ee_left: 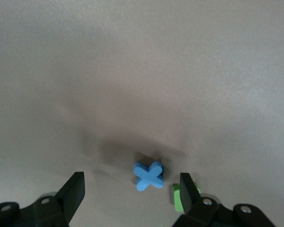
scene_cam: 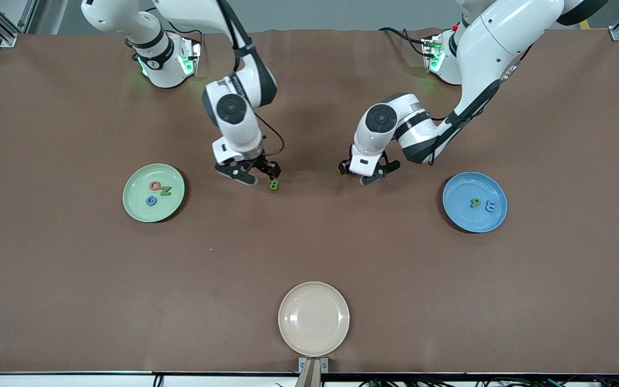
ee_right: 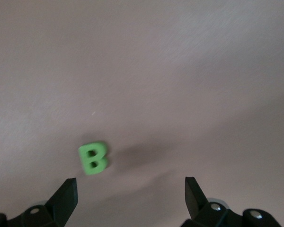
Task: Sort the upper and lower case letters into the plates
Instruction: 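Grasp the green B with the right gripper while the left gripper grasps blue x, then drop the B on the green plate while the left gripper drops x on blue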
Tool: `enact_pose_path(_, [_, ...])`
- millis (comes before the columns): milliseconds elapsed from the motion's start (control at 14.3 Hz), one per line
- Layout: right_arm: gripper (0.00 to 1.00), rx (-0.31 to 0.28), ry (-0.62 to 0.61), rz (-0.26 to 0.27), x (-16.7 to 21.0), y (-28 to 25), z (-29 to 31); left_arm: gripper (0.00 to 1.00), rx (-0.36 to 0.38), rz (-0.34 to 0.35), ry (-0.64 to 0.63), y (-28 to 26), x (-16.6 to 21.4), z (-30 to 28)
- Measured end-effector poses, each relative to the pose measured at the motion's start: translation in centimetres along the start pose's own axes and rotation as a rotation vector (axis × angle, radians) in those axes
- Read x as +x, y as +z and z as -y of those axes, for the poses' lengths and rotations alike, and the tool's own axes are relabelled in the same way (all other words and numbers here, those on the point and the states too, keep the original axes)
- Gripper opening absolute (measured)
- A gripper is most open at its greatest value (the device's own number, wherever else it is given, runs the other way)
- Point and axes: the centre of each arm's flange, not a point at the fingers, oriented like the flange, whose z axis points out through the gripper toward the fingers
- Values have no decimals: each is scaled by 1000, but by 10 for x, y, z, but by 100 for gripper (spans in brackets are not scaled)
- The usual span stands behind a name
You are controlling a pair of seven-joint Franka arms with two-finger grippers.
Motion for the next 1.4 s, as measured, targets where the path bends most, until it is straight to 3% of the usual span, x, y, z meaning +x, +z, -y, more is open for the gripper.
enact_pose_path(280, [96,-21,1,-38,-2,23,22,81,-1,9,-6,5,2,1])
enact_pose_path(420, [85,-22,-3,-49,0,26,28,79,-6,14,-6,7,1,1])
enact_pose_path(490, [85,-23,-5,-53,1,28,30,79,-5,15,-6,8,1,1])
enact_pose_path(630, [72,-22,-10,-60,1,31,35,75,-3,15,-6,10,1,1])
enact_pose_path(910, [61,-15,-14,-66,2,30,41,65,-6,11,-3,10,0,-1])
enact_pose_path(1050, [56,-14,-14,-67,2,29,41,55,-10,9,-2,9,0,-2])
enact_pose_path(1120, [50,-12,-14,-67,2,29,42,55,-10,9,-2,9,0,-2])
enact_pose_path(1260, [27,-9,-12,-69,4,27,43,42,-17,7,-10,7,0,-4])
enact_pose_path(1400, [26,-18,-7,-65,10,27,40,35,-17,5,-37,6,-1,-5])
